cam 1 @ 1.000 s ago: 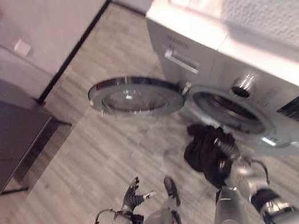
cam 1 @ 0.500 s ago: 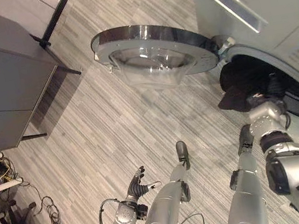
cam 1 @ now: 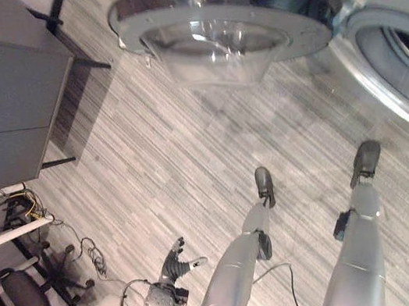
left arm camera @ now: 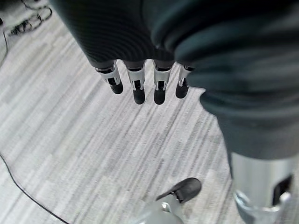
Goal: Grab the laundry basket,head to the washer,open it,put in the laundry and shut it.
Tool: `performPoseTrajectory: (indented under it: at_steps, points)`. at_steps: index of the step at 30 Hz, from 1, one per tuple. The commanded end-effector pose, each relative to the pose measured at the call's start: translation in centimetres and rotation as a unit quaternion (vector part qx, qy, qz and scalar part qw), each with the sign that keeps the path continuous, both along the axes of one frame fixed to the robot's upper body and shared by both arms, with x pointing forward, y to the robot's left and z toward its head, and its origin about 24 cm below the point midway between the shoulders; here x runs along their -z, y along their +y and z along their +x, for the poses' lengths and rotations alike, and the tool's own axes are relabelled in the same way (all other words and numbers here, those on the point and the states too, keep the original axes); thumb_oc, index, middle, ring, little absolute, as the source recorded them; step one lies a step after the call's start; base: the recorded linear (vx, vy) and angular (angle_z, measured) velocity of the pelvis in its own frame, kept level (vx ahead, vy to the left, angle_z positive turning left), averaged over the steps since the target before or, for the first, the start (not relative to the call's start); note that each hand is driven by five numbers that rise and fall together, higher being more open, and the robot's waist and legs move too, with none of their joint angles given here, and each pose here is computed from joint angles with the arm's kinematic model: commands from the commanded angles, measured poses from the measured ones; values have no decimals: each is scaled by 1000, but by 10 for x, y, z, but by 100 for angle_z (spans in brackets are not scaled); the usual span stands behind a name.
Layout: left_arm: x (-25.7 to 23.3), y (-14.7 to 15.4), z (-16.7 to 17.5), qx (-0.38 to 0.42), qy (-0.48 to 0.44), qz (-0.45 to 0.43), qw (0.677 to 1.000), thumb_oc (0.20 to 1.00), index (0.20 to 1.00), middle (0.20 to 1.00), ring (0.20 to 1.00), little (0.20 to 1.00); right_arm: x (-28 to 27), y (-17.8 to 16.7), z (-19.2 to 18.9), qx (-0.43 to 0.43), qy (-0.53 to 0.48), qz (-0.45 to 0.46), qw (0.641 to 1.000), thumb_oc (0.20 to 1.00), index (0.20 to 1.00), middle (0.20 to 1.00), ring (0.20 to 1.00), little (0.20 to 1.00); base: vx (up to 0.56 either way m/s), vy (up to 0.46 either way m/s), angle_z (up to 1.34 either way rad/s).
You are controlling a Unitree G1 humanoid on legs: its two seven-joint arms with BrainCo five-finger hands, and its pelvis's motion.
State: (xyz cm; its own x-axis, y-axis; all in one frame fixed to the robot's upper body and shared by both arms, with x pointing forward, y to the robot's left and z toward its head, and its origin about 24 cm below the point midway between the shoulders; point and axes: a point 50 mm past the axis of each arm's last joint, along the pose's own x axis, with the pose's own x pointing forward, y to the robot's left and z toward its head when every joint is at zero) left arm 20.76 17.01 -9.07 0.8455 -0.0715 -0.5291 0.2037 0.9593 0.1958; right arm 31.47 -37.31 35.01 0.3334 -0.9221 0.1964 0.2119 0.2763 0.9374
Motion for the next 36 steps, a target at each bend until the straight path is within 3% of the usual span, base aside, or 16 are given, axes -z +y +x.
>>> performPoseTrajectory:
  at_steps: [1,2,3,4,5,6,7,11,18,22,26,29,32,33,34,36]
  points:
    - [4,27,-13,-27,20,19,999,1000,1000,1000,1000,1000,-131,-17,-95,155,-17,-177,972,200,200,200,200,200,26,-103,8]
    - [4,25,-12,-26,19,16,999,1000,1000,1000,1000,1000,-134,-16,-96,156,-19,-179,971,200,200,200,200,200,-4,-186,18]
    - [0,35,-7,-29,10,31,999,1000,1000,1000,1000,1000,-123,-33,-83,211,224,-264,914,260,260,260,260,260,-9,-137,15]
    - [0,32,-6,-29,9,28,999,1000,1000,1000,1000,1000,-127,-31,-84,212,222,-266,914,736,736,736,736,736,-18,-193,21]
    - [-4,35,-2,-31,-3,26,999,1000,1000,1000,1000,1000,-115,-39,-76,227,343,-310,857,1000,1000,1000,1000,1000,-8,-136,22]
    - [-9,33,1,-40,-18,10,999,1000,1000,1000,1000,1000,-108,-37,-67,239,397,-341,818,1000,1000,1000,1000,1000,-76,-197,28]
    - [-13,24,6,-50,-33,-10,998,1000,1000,1000,1000,1000,-110,-17,-56,273,364,-370,810,1000,1000,1000,1000,1000,-6,-120,28]
    - [-11,20,5,-66,-32,-19,997,1000,1000,1000,1000,1000,-97,8,-43,291,304,-407,811,1000,1000,1000,1000,1000,-19,-51,3]
    - [-9,22,3,-71,-32,-6,997,1000,1000,1000,1000,1000,29,68,-6,158,219,-434,860,1000,1000,1000,1000,1000,-23,-12,2]
    - [-3,24,-3,-77,-14,-2,997,1000,1000,1000,1000,1000,82,106,4,93,251,-499,825,1000,1000,1000,1000,1000,-15,105,-10]
    - [5,26,-8,-87,9,9,996,1000,1000,1000,1000,1000,186,146,7,-77,351,-535,764,1000,1000,1000,1000,1000,1,122,-25]
    - [7,29,-11,-93,17,14,995,1000,1000,1000,1000,1000,259,157,-5,-187,437,-517,712,1000,1000,1000,1000,1000,29,114,-32]
    - [11,36,-16,-105,29,22,994,1000,1000,1000,1000,1000,326,165,-30,-280,521,-510,624,1000,1000,1000,1000,1000,28,92,-29]
    - [11,36,-16,-105,29,22,994,1000,1000,1000,1000,1000,326,165,-30,-280,521,-510,624,1000,1000,1000,1000,1000,52,50,-37]
    - [15,40,-19,-109,43,31,993,1000,1000,1000,1000,1000,361,167,-53,-313,577,-535,532,1000,1000,1000,1000,1000,70,46,-27]
    - [19,44,-22,-111,56,49,991,1000,1000,1000,1000,1000,382,168,-69,-353,597,-542,475,1000,1000,1000,1000,1000,71,70,-18]
